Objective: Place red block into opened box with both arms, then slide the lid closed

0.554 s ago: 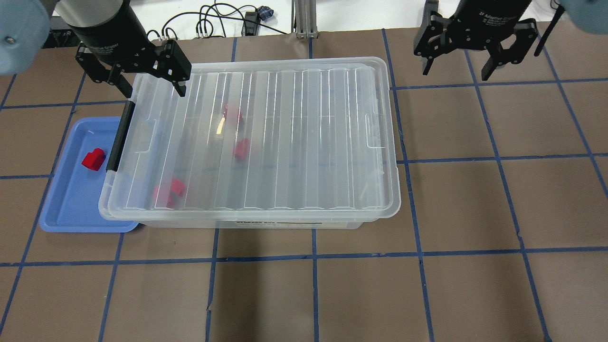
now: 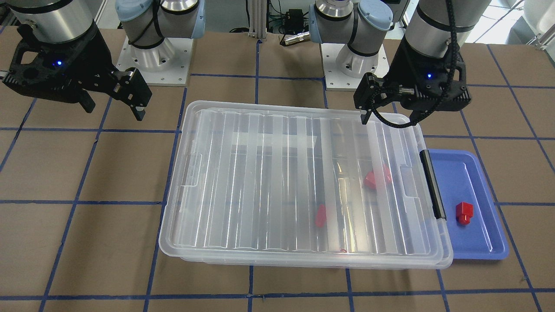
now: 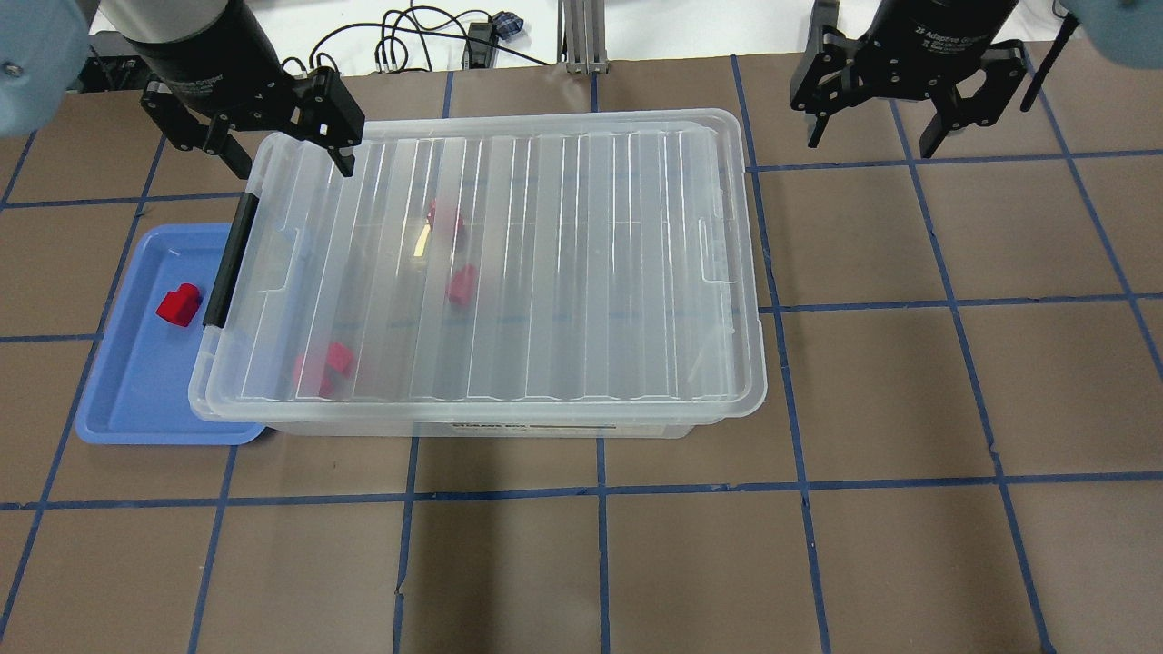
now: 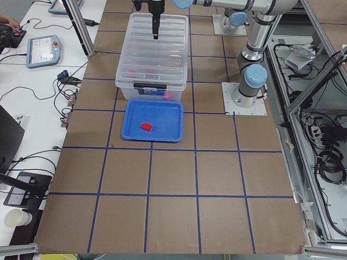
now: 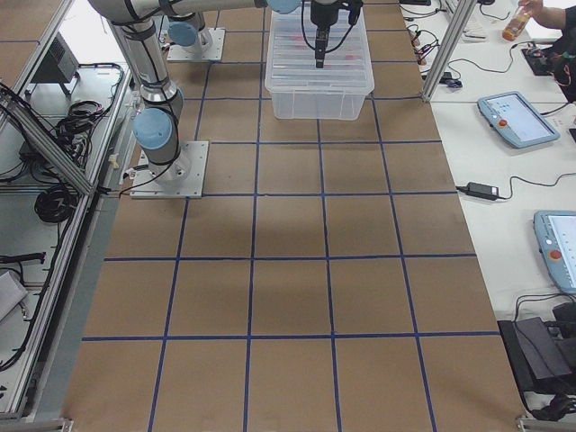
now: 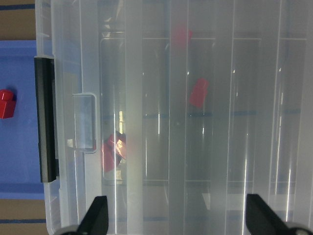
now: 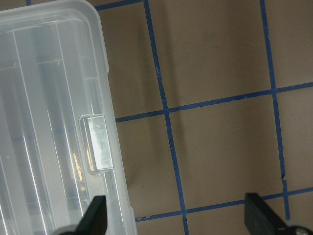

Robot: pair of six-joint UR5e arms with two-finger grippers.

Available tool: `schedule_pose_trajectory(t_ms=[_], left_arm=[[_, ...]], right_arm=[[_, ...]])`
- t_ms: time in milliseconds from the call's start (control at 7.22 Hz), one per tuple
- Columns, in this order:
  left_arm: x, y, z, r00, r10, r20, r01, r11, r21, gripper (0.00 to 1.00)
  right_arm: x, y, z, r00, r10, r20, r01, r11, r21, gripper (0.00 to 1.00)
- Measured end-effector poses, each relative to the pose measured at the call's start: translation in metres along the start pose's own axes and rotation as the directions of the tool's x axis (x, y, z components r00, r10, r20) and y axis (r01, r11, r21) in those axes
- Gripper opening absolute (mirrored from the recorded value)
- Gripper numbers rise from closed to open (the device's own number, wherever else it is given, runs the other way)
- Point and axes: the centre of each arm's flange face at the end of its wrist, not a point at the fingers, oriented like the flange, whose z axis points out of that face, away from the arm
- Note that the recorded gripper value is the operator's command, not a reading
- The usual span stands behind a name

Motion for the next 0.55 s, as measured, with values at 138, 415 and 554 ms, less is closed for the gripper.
schedule_pose_trajectory(t_ms=[138, 415, 554], left_arm=[[-0.0003, -0.0022, 0.0001, 1.000, 0.000, 0.002, 0.000, 1.000, 0.001, 1.00], [-0.0005, -0.0035, 0.0005, 1.000, -0.001, 0.003, 0.001, 1.000, 0.000, 1.00], [-0.0004, -0.0041, 0.0014, 1.000, -0.002, 0.002, 0.002, 1.000, -0.001, 1.00]], right_arm=[[-0.0001, -0.0003, 0.0008, 1.000, 0.000, 0.000, 0.000, 1.000, -0.002, 1.00], [-0.0023, -0.0029, 0.0045, 1.000, -0.004, 0.000, 0.004, 1.000, -0.003, 1.00], [-0.0048, -0.0041, 0.0071, 1.000, -0.009, 0.000, 0.009, 1.000, -0.004, 1.00]])
